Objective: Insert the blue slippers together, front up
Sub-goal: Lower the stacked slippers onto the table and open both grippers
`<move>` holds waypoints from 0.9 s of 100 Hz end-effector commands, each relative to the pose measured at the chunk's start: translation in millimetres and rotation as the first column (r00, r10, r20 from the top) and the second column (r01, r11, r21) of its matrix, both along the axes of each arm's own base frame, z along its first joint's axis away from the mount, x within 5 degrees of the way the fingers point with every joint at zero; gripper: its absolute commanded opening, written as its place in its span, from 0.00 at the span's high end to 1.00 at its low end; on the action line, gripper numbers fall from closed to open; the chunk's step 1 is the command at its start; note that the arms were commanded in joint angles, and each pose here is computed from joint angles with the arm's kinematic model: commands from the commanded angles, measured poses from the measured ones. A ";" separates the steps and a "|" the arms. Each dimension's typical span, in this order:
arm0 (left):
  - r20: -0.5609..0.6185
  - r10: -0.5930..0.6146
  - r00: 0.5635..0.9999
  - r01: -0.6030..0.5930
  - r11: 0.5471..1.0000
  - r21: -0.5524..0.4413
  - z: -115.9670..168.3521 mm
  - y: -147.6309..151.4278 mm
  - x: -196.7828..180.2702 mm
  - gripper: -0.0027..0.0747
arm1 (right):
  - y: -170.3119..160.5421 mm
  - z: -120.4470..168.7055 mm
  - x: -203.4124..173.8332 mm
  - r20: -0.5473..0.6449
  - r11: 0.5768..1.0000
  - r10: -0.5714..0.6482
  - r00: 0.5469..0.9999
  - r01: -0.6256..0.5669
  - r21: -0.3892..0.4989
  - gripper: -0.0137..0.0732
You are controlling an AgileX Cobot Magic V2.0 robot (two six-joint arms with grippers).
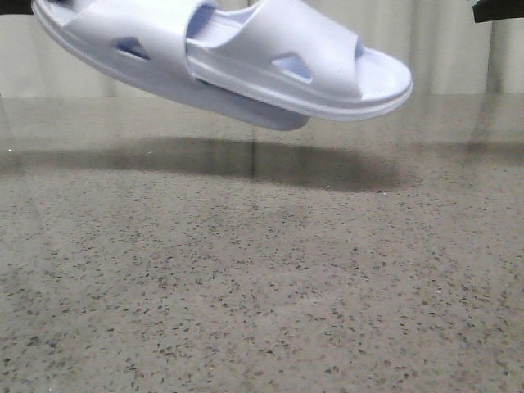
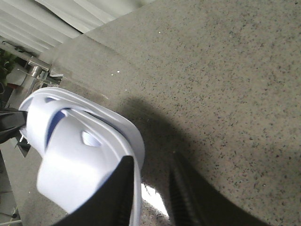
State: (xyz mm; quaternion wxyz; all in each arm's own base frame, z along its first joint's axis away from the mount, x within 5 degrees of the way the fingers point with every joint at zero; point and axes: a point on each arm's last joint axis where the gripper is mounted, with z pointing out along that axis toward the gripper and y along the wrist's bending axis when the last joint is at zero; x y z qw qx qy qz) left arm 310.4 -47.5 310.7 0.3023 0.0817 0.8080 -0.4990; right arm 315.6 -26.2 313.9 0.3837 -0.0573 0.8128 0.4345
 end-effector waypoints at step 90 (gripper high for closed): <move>0.092 0.041 0.995 -0.064 0.961 0.269 -23.7 30.6 18.4 0.41 | 8.7 30.1 -20.1 0.063 0.994 0.106 0.992 -0.106 -0.003 0.68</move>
